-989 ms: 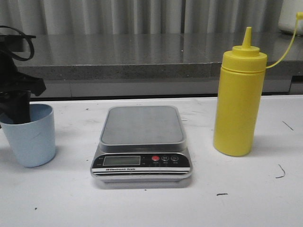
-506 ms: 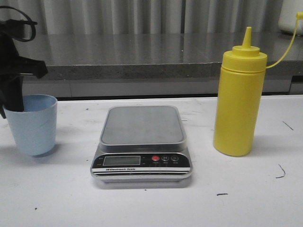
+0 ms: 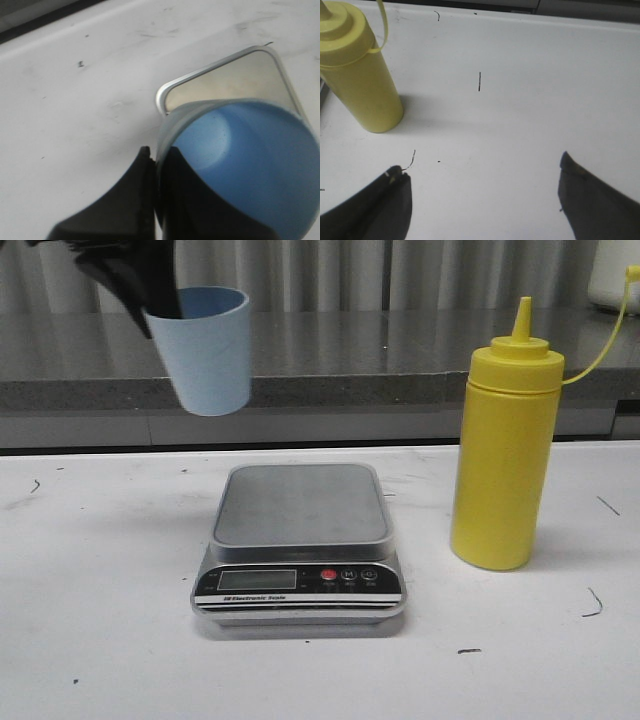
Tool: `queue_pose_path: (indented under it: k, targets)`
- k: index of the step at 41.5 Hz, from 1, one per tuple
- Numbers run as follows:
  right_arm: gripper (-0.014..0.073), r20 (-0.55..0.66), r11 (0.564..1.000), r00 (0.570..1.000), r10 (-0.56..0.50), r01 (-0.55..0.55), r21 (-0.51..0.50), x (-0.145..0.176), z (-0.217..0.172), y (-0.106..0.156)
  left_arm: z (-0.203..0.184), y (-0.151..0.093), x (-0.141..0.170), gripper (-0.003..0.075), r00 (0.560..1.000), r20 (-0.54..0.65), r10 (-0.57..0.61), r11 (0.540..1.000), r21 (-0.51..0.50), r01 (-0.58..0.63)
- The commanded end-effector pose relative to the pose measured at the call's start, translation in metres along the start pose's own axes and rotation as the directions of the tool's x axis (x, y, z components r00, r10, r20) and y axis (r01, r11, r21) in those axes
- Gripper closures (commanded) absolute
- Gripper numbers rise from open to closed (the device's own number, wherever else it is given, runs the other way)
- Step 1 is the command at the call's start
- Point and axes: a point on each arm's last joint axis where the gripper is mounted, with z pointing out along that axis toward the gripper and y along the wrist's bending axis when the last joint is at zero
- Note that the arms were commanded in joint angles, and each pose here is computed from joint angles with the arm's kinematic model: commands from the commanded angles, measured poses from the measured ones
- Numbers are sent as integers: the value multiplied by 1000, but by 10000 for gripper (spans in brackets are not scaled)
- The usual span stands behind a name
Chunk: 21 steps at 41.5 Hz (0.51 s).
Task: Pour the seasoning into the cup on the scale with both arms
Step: 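Lift the blue cup with the left gripper and lower it onto the scale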
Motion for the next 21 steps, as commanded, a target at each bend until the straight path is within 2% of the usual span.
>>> queue_pose_path:
  k: [1,10,21]
  targets:
    - [-20,83,1000,996,-18,17,14,-12,-4,-2,-16,-22,-16,740,996,73,40,998,37,-43]
    - [-20,83,1000,996,-18,17,14,-12,-4,-2,17,-48,-26,740,995,28,91,994,64,-93]
    - [-20,83,1000,996,-18,17,14,-12,-4,-2,43,-48,-25,740,996,-18,91,994,65,-90]
